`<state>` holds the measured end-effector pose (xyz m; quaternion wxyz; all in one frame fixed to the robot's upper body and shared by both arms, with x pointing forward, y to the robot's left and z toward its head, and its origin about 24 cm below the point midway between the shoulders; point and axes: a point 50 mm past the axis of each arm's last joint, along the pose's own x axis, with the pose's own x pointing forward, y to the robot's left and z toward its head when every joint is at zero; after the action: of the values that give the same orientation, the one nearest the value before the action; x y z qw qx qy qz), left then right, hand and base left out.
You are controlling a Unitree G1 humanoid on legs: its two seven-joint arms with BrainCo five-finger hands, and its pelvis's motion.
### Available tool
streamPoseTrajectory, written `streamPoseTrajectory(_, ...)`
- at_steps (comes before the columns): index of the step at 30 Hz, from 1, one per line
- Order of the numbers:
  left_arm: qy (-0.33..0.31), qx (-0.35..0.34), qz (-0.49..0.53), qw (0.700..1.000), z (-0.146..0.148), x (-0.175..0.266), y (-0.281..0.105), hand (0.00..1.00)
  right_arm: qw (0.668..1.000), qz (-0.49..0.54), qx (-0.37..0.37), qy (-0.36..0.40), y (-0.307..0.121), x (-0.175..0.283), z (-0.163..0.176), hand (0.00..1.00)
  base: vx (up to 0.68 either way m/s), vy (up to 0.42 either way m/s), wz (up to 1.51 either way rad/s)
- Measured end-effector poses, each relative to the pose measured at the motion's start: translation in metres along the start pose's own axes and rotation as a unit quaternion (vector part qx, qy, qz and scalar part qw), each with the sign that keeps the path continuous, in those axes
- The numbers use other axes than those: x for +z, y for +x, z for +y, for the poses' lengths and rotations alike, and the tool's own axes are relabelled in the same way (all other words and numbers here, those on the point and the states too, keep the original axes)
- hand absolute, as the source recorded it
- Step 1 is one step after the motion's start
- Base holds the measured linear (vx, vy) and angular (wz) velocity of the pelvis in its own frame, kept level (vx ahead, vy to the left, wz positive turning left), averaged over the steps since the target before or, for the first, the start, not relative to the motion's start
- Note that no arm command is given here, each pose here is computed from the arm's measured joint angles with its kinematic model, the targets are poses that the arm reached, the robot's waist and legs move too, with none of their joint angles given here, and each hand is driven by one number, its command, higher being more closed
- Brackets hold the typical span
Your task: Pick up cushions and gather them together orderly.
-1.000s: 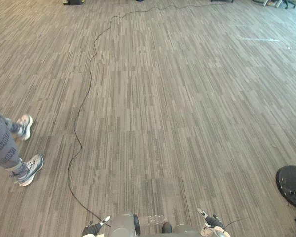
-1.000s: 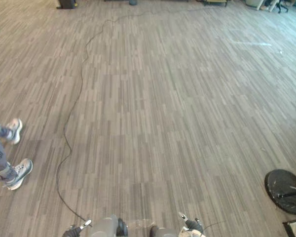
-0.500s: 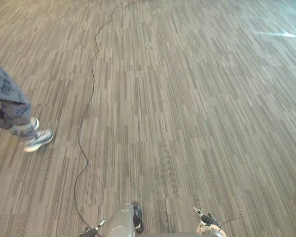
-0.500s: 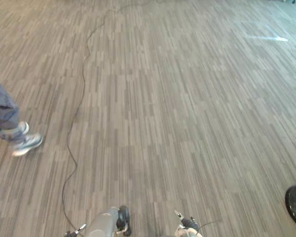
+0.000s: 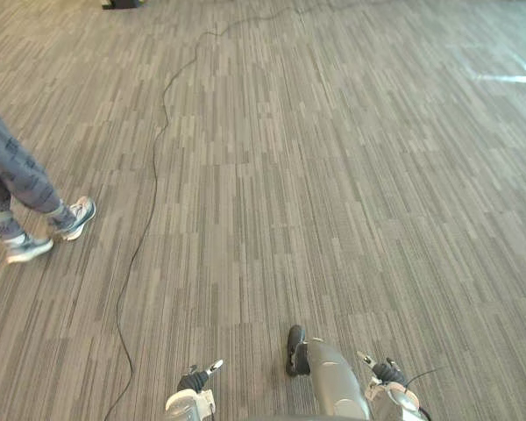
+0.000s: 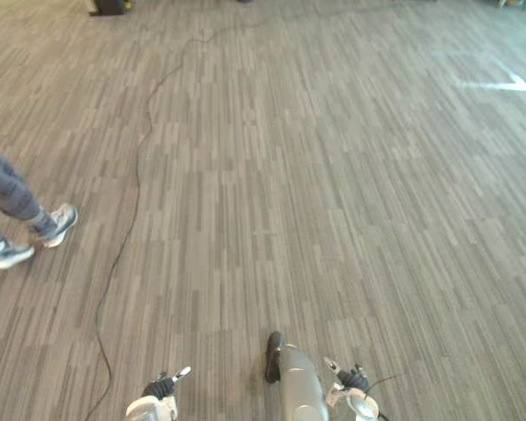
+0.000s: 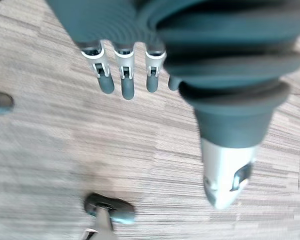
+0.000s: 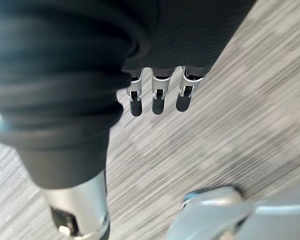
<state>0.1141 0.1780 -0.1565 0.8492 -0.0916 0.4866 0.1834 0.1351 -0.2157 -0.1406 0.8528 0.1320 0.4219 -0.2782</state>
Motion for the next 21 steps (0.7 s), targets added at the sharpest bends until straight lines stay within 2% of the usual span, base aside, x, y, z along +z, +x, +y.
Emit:
streamPoseTrajectory(8, -0.022, 0.016, -0.052, 0.998, 0.012, 0.022, 0.000, 0.00, 0.999, 0.019, 0.026, -0.004, -0.005, -0.013, 0.021, 0.00, 0.62, -0.100, -0.31)
streamPoseTrajectory(13, -0.035, 0.012, -0.070, 0.997, 0.009, 0.027, -0.002, 0.00, 0.999, 0.036, 0.025, 0.001, -0.008, -0.022, 0.025, 0.00, 0.61, 0.219, -0.84)
streamPoseTrajectory(15, -0.024, 0.018, -0.075, 0.997, 0.016, 0.031, -0.001, 0.00, 0.998, 0.045, 0.037, -0.012, -0.009, -0.027, 0.032, 0.00, 0.69, 0.336, -0.67)
streamPoseTrajectory(21, 0.004, 0.033, -0.049, 0.998, 0.028, 0.025, 0.002, 0.00, 0.999, 0.032, 0.024, 0.000, -0.010, -0.026, 0.021, 0.00, 0.61, 0.225, -0.52)
